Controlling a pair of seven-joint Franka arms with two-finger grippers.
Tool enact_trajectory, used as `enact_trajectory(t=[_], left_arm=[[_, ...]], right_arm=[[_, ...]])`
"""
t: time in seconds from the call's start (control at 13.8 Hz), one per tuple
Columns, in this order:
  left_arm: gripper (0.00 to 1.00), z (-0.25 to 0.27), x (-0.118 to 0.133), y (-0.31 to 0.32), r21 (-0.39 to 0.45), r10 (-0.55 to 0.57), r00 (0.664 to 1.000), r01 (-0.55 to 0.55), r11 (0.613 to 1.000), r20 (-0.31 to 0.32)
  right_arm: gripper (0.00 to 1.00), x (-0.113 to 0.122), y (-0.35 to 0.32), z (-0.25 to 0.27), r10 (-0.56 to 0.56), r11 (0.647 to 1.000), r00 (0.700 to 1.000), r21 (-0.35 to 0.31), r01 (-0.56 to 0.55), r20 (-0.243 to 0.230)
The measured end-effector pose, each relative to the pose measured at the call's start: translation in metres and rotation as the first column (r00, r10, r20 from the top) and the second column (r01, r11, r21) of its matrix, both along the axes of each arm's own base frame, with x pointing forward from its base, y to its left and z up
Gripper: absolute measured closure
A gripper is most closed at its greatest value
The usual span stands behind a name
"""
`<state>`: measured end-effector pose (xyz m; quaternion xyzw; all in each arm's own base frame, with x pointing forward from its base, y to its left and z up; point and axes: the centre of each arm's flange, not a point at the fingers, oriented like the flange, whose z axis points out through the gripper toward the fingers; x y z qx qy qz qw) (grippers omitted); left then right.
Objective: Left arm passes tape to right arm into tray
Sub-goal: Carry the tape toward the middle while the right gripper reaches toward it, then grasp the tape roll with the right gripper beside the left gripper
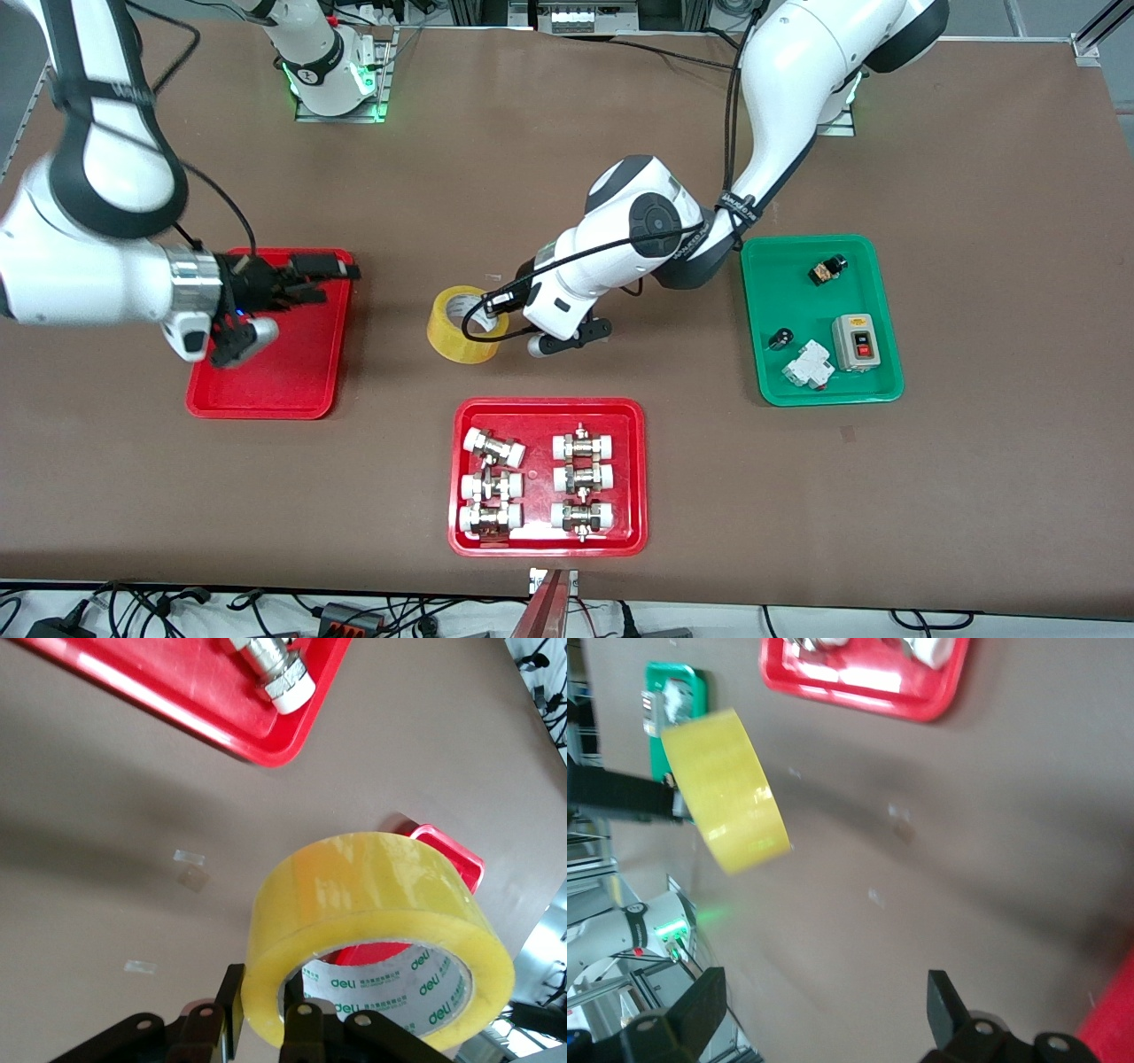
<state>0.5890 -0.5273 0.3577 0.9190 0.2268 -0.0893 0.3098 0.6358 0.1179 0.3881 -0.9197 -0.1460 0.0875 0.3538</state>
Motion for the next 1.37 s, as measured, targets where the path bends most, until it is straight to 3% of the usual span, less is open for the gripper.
enact_trajectory(t=[0.22,0.36,0.58,1.23,1.37], left_arm=[[0.78,-0.014,0.001,-0.006,-0.028,0.028,0.998,-0.029,0.999,-0.057],[0.78,-0.021,0.002,-0.008,-0.060,0.048,0.993,-0.055,0.997,-0.107],[0.78,-0.024,0.003,-0.008,-0.074,0.058,0.990,-0.068,0.995,-0.130],[0.78,-0.027,0.003,-0.008,-0.081,0.065,0.987,-0.077,0.994,-0.147],[0.78,-0.029,0.003,-0.008,-0.080,0.065,0.987,-0.077,0.994,-0.149]], right_arm=[[0.00,0.009,0.024,-0.013,0.000,0.995,0.998,0.098,-0.007,0.070],[0.00,0.010,0.038,-0.013,-0.006,0.993,0.996,0.122,-0.006,0.094],[0.00,0.014,0.051,-0.024,-0.006,0.988,0.991,0.155,-0.014,0.131],[0.00,0.013,0.076,-0.057,-0.043,0.983,0.991,0.185,0.018,0.127],[0.20,0.013,0.076,-0.057,-0.046,0.982,0.990,0.185,0.021,0.132]])
